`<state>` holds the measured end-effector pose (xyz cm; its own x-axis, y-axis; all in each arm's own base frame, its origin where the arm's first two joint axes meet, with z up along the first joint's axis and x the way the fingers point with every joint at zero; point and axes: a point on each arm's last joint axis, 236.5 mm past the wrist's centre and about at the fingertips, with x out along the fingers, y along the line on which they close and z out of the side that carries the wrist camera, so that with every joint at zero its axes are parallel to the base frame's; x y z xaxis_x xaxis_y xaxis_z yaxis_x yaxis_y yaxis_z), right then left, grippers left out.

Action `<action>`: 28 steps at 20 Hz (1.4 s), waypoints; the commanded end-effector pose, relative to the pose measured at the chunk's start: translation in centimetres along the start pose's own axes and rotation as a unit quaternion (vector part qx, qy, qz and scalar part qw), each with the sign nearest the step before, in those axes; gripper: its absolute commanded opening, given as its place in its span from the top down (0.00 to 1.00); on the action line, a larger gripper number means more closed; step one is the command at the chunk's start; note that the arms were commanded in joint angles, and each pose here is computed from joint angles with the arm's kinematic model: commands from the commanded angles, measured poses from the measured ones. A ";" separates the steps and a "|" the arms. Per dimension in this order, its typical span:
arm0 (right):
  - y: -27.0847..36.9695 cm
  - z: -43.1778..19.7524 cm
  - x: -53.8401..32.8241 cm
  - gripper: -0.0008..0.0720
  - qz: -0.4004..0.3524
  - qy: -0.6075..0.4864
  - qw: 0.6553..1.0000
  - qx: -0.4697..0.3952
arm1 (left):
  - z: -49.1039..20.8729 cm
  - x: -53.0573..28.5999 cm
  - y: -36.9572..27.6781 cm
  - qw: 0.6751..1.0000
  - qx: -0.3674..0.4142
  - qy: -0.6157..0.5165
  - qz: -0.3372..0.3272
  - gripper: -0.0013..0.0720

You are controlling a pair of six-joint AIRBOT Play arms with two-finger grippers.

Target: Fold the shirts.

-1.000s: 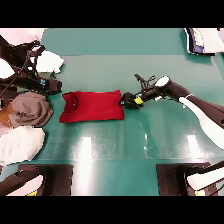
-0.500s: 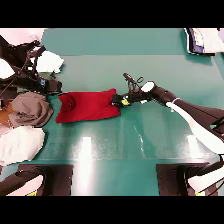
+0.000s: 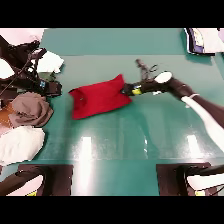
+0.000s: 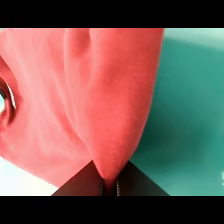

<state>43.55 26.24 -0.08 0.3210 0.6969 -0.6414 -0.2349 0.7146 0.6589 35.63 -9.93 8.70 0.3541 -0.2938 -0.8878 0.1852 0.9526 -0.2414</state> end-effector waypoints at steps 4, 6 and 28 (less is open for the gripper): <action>-14.4 3.2 -17.0 0.97 -0.132 -0.137 0.978 0.088 | -0.8 0.0 -0.1 1.000 -0.001 0.016 -0.001 0.95; -19.5 2.8 -23.9 0.97 -0.187 -0.194 0.954 0.129 | -0.8 0.0 -0.1 1.000 -0.001 0.017 -0.002 0.95; -35.5 -18.6 -43.7 0.46 -0.342 -0.187 0.817 0.424 | -0.6 -0.1 -2.1 0.999 -0.030 0.014 -0.043 0.95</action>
<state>23.89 -30.62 -0.88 0.5289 -0.1264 -0.8392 0.7565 0.5184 0.3986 34.62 -11.74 9.00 0.3113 -0.3703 -0.8752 0.1580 0.9283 -0.3365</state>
